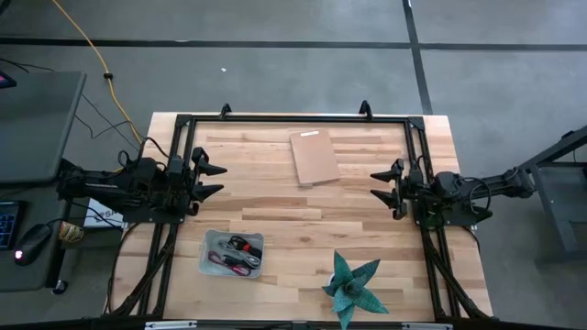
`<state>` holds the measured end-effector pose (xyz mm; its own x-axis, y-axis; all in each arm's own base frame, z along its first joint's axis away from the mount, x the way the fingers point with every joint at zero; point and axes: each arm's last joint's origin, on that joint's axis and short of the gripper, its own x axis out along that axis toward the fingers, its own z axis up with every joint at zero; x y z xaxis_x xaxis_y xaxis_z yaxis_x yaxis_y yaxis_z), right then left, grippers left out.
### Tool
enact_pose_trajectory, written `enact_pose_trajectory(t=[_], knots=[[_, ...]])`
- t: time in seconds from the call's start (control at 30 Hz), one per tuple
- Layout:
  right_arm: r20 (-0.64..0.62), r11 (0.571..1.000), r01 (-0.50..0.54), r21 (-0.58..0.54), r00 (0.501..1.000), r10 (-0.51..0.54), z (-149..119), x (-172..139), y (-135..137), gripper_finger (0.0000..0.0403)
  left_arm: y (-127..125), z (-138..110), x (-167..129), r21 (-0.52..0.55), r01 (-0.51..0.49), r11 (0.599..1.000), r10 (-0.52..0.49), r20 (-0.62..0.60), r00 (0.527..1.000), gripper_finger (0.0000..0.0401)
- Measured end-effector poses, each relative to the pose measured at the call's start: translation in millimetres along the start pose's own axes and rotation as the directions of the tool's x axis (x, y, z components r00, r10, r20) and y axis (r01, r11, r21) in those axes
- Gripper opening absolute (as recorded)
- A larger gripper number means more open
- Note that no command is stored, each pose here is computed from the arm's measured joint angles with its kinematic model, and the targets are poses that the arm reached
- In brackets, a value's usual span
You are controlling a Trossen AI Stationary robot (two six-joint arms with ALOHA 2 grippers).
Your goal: Pick and place USB-C Cables
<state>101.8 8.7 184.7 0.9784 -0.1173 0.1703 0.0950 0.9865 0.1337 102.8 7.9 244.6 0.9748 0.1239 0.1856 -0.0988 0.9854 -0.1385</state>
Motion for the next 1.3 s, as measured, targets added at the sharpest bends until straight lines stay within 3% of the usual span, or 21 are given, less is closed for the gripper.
enact_pose_trajectory(t=[0.63, 0.8, 1.1, 1.3], knots=[[-0.006, 0.998, 0.047, 0.042, 0.999, -0.047, 0.0, 0.0, -1.3, 0.023, 0.0, 0.0, 0.0, 0.0, 0.0, 1.0, 0.0, 0.0, 1.0, 0.0213], [0.012, 0.998, 0.045, 0.049, 0.999, -0.045, 7.3, 0.2, -0.7, 0.018, 0.0, 0.0, 0.0, 0.0, 0.0, 1.0, 0.0, 0.0, 1.0, 0.0213], [-0.084, 0.999, 0.053, 0.012, 0.995, -0.052, -0.1, -0.2, -1.3, 0.0012, 0.1, -0.8, 0.0, 0.001, -0.001, 1.0, 0.001, -0.008, 1.0, 0.0213], [-0.143, 0.998, 0.062, 0.02, 0.988, -0.059, -6.0, -0.9, -2.0, 0.002, 0.1, -0.8, 0.0, 0.009, -0.001, 1.0, 0.001, -0.008, 1.0, 0.0213]])
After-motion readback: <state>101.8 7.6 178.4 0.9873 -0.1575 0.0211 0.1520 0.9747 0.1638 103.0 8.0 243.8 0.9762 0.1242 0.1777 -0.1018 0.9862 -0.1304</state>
